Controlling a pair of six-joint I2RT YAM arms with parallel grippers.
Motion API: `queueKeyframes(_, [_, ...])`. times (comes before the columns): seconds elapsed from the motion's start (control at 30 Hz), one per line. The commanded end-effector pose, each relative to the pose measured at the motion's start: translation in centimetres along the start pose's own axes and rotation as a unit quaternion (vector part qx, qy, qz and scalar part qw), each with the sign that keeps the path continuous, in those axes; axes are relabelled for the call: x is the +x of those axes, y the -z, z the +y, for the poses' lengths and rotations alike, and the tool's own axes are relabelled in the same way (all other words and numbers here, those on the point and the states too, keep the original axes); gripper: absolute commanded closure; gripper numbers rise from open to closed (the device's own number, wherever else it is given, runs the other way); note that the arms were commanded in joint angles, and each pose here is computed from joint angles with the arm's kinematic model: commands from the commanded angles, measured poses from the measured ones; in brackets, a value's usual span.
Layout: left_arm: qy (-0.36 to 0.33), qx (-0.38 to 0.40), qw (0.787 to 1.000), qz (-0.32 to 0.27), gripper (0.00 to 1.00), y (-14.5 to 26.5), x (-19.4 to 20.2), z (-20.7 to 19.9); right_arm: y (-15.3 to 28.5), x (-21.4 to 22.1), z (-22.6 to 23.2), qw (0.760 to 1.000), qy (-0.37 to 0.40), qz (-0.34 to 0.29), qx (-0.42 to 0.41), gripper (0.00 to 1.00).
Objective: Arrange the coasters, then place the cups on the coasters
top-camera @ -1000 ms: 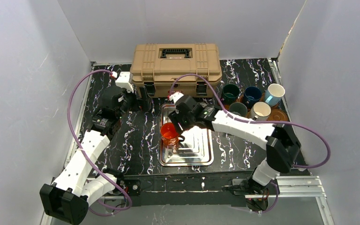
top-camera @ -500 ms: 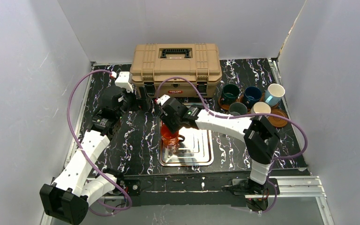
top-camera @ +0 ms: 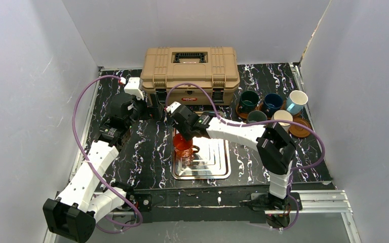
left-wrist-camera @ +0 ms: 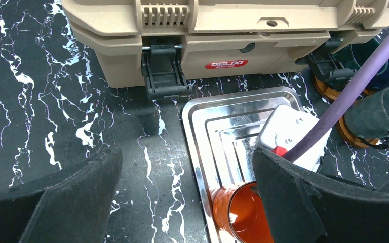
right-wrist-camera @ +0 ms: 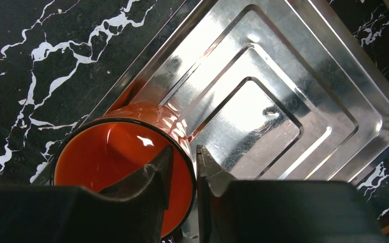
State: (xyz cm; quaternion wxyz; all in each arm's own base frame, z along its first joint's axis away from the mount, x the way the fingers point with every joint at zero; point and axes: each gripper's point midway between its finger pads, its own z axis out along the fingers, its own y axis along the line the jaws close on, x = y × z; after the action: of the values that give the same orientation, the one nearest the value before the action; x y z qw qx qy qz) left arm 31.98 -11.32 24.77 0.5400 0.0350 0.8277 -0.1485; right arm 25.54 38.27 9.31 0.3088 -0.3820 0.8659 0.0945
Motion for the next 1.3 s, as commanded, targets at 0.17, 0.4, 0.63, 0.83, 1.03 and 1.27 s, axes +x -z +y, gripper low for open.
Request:
queueKeyframes(0.17, [-0.006, -0.005, 1.0, -0.01, 0.02, 0.4, -0.4, 0.2, 1.8, -1.7, -0.2, 1.0, -0.007, -0.024, 0.006, 0.89])
queueKeyframes(0.4, [-0.006, -0.005, 1.0, -0.011, 0.02, 0.5, -0.4, 0.2, 4.7, -1.2, -1.3, 0.999, -0.037, -0.025, 0.024, 0.99])
queueKeyframes(0.63, [-0.006, -0.01, 1.0, -0.013, 0.02, 0.6, -0.4, 0.3, 9.2, -1.0, -3.9, 0.991, -0.098, -0.03, 0.082, 0.99])
queueKeyframes(0.83, [-0.006, -0.009, 1.0, -0.011, 0.02, 0.5, -0.3, 0.3, 14.9, -0.1, -8.6, 0.967, -0.159, -0.025, 0.197, 0.99])
queueKeyframes(1.03, [-0.005, -0.008, 1.0, -0.01, 0.02, 0.5, -0.3, 0.3, 20.3, 1.1, -16.0, 0.925, -0.277, -0.03, 0.257, 0.99])
queueKeyframes(1.27, [-0.003, -0.008, 1.0, -0.012, 0.02, 0.6, -0.4, 0.3, 26.8, 4.1, -25.7, 0.852, -0.381, -0.065, 0.352, 0.99])
